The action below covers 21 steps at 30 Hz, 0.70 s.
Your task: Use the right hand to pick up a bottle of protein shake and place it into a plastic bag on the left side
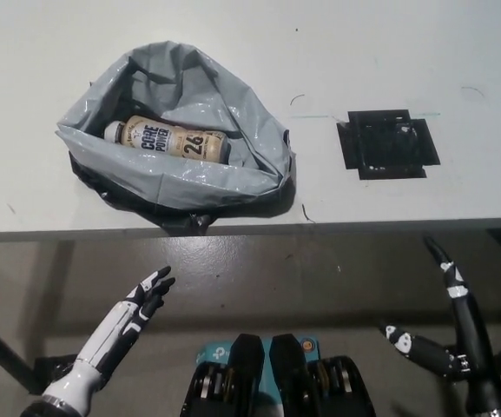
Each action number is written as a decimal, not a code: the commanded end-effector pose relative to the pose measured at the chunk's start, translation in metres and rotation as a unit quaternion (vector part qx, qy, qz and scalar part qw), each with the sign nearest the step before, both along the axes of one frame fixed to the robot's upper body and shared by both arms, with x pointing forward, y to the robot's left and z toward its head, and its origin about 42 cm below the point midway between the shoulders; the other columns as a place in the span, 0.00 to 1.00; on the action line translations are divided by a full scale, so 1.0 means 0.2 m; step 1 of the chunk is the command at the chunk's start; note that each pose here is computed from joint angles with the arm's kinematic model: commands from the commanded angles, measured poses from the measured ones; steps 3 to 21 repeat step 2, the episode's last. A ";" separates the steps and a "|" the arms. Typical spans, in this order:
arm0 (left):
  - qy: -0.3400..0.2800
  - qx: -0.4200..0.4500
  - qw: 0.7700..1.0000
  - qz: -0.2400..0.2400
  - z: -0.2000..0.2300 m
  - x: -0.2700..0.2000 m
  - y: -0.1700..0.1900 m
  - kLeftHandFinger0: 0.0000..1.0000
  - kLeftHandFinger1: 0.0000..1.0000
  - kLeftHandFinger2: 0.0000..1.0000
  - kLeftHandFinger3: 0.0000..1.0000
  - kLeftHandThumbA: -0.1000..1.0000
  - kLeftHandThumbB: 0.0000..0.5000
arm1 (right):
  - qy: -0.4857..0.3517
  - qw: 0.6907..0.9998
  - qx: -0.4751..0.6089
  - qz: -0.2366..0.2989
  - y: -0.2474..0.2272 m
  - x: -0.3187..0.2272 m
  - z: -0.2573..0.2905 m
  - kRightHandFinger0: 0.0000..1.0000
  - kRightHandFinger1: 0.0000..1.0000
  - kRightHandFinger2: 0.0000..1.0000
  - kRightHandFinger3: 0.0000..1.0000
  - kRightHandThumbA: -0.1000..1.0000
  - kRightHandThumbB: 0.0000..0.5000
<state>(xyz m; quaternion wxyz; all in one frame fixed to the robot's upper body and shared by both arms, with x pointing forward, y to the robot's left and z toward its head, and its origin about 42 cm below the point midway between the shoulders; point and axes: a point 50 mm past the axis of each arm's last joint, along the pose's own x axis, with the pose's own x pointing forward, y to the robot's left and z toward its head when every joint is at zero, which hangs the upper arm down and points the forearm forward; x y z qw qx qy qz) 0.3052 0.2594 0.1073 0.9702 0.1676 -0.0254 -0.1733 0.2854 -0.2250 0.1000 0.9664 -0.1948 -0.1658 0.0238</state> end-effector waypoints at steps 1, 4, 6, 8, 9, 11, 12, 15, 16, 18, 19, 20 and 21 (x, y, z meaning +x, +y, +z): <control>-0.031 -0.008 0.999 0.014 0.03 -0.01 0.03 1.00 1.00 1.00 1.00 1.00 0.66 | -0.027 0.999 0.016 0.020 -0.01 -0.01 0.02 1.00 1.00 1.00 1.00 0.90 0.59; -0.031 -0.007 0.999 0.015 0.04 -0.01 0.03 1.00 1.00 1.00 1.00 1.00 0.67 | -0.025 0.999 0.018 0.020 -0.01 -0.01 0.02 1.00 1.00 1.00 1.00 0.90 0.59; -0.031 -0.007 0.999 0.015 0.04 -0.01 0.03 1.00 1.00 1.00 1.00 1.00 0.67 | -0.025 0.999 0.018 0.020 -0.01 -0.01 0.02 1.00 1.00 1.00 1.00 0.90 0.59; -0.031 -0.007 0.999 0.015 0.04 -0.01 0.03 1.00 1.00 1.00 1.00 1.00 0.67 | -0.025 0.999 0.018 0.020 -0.01 -0.01 0.02 1.00 1.00 1.00 1.00 0.90 0.59; -0.031 -0.007 0.999 0.015 0.04 -0.01 0.03 1.00 1.00 1.00 1.00 1.00 0.67 | -0.025 0.999 0.018 0.020 -0.01 -0.01 0.02 1.00 1.00 1.00 1.00 0.90 0.59; -0.031 -0.007 0.999 0.015 0.04 -0.01 0.03 1.00 1.00 1.00 1.00 1.00 0.67 | -0.025 0.999 0.018 0.020 -0.01 -0.01 0.02 1.00 1.00 1.00 1.00 0.90 0.59; -0.031 -0.007 0.999 0.015 0.04 -0.01 0.03 1.00 1.00 1.00 1.00 1.00 0.67 | -0.025 0.999 0.018 0.020 -0.01 -0.01 0.02 1.00 1.00 1.00 1.00 0.90 0.59; -0.031 -0.007 0.999 0.015 0.04 -0.01 0.03 1.00 1.00 1.00 1.00 1.00 0.67 | -0.025 0.999 0.018 0.020 -0.01 -0.01 0.02 1.00 1.00 1.00 1.00 0.90 0.59; -0.031 -0.007 0.999 0.015 0.04 -0.01 0.03 1.00 1.00 1.00 1.00 1.00 0.67 | -0.025 0.999 0.018 0.020 -0.01 -0.01 0.02 1.00 1.00 1.00 1.00 0.90 0.59; -0.031 -0.007 0.999 0.015 0.04 -0.01 0.03 1.00 1.00 1.00 1.00 1.00 0.67 | -0.025 0.999 0.018 0.020 -0.01 -0.01 0.02 1.00 1.00 1.00 1.00 0.90 0.59; -0.031 -0.007 0.999 0.015 0.04 -0.01 0.03 1.00 1.00 1.00 1.00 1.00 0.67 | -0.025 0.999 0.018 0.020 -0.01 -0.01 0.02 1.00 1.00 1.00 1.00 0.90 0.59; -0.031 -0.007 0.999 0.015 0.04 -0.01 0.03 1.00 1.00 1.00 1.00 1.00 0.67 | -0.025 0.999 0.018 0.020 -0.01 -0.01 0.02 1.00 1.00 1.00 1.00 0.90 0.59; -0.031 -0.007 0.999 0.015 0.04 -0.01 0.03 1.00 1.00 1.00 1.00 1.00 0.67 | -0.025 0.999 0.018 0.020 -0.01 -0.01 0.02 1.00 1.00 1.00 1.00 0.90 0.59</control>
